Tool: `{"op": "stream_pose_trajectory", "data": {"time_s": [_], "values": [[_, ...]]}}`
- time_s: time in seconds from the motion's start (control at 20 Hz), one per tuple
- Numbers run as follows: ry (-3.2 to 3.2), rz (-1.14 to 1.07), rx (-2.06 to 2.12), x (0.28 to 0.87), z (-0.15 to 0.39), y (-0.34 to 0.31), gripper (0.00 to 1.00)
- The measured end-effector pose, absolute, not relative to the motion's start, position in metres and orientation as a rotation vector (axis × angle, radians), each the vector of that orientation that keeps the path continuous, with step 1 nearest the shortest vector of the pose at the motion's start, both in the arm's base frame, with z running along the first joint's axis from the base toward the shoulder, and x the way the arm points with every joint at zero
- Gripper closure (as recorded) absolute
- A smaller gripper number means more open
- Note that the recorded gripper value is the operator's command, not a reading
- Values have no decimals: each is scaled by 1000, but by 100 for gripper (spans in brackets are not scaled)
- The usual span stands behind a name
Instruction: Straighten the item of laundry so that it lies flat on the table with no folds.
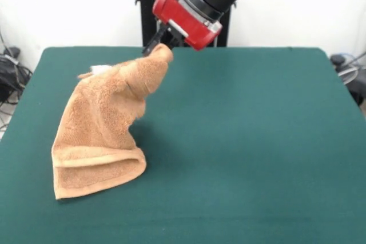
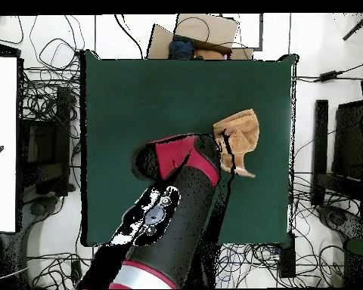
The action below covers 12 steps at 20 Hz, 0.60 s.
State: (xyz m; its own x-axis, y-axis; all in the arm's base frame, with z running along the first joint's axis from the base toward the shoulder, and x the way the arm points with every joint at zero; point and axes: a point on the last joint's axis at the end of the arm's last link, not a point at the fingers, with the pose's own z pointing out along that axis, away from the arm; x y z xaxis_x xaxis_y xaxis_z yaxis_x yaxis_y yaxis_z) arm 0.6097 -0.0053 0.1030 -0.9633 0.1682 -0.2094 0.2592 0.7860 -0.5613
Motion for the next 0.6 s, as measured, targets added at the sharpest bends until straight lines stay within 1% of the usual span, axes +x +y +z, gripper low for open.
{"op": "stream_pose_trajectory", "data": {"time_s": [0.6], "values": [[2794,-787,336,596,49,8,100]]}}
